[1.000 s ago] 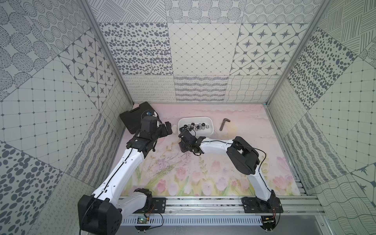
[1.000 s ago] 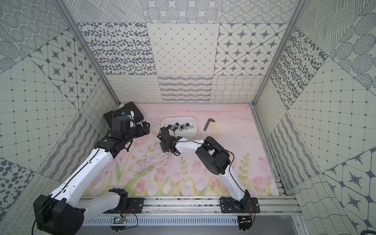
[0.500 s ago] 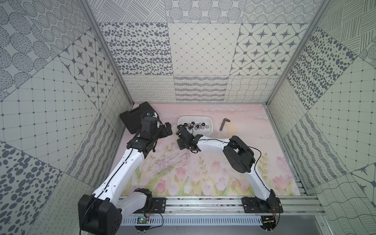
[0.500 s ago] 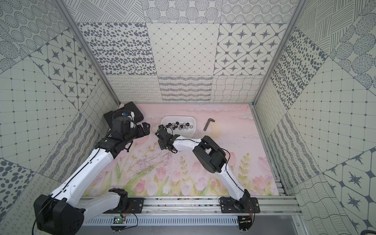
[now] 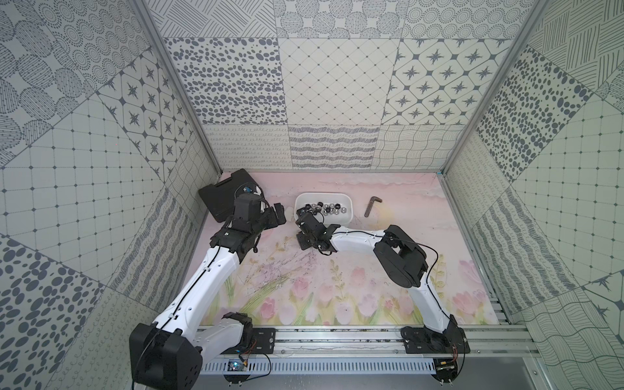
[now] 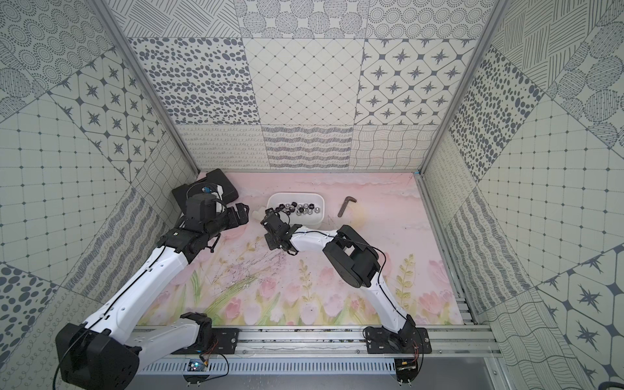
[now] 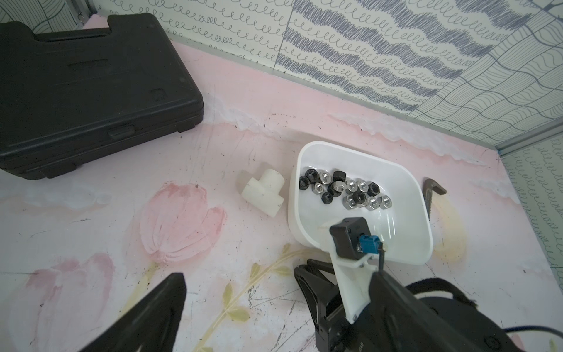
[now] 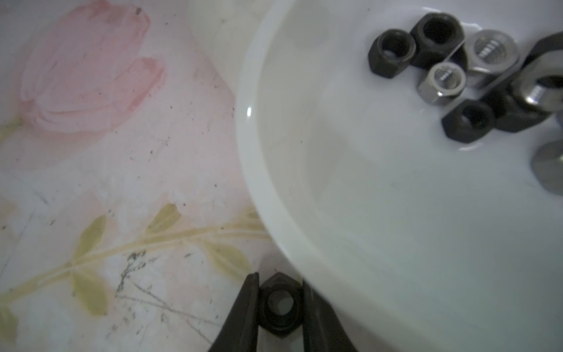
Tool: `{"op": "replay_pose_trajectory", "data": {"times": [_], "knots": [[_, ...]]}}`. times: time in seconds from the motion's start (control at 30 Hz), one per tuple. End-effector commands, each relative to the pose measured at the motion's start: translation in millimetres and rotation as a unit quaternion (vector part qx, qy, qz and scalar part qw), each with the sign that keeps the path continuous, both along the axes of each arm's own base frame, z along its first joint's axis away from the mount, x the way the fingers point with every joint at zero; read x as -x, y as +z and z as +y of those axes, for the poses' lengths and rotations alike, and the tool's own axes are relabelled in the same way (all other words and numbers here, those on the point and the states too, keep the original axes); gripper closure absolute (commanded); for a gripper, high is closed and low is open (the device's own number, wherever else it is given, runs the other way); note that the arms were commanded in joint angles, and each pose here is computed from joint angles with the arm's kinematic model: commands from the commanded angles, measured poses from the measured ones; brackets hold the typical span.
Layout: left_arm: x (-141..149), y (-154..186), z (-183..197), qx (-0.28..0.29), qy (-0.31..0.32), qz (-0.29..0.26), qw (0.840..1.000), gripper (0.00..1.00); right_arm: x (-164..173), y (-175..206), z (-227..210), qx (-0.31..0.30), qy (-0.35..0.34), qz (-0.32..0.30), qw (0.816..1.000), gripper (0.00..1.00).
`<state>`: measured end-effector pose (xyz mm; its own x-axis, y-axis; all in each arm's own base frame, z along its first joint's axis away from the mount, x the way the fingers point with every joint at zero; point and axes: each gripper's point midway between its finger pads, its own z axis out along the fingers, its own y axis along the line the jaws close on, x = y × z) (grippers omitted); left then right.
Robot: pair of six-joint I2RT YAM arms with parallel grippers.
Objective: Put the nuts on the desktop into the storage box
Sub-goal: Pick up the nut from the center of the board, then place the nut in the storage box.
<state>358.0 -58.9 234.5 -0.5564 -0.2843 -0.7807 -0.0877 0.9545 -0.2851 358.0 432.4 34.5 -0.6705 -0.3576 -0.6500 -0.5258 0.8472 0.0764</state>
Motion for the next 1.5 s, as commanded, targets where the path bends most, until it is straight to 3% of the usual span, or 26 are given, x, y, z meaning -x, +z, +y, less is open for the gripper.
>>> {"op": "replay_pose_trajectory", "data": {"times": [0.0,0.13,0.3,0.43,0.7,1.3,1.47], "knots": [[2.4,1.3,2.4,-0.006,0.004,0.0,1.0,0.01,7.4,65.5,7.5,-0.067,0.019,-0.034,0.997,0.82],[2.4,1.5,2.1,-0.005,0.003,0.0,1.0,0.01,-7.3,122.4,-11.4,-0.11,0.011,-0.067,0.992,0.82],[2.1,1.4,2.1,-0.006,0.003,0.001,1.0,0.01,-56.7,140.1,-62.7,-0.106,-0.054,-0.08,0.99,0.8],[2.0,2.2,2.1,-0.006,0.003,0.0,1.0,0.01,-93.9,127.6,-95.4,-0.075,-0.095,-0.074,0.99,0.8],[2.2,3.4,2.2,-0.006,0.003,-0.001,1.0,0.01,-136.7,88.5,-125.9,-0.009,-0.127,-0.065,0.99,0.81],[1.7,-0.5,2.1,-0.008,0.003,0.005,1.0,0.01,-160.9,32.1,-150.1,0.086,-0.148,-0.065,0.983,0.8],[1.1,-2.6,2.3,-0.009,0.003,0.008,1.0,0.01,-161.1,28.8,-155.1,0.098,-0.148,-0.067,0.982,0.71]]}}
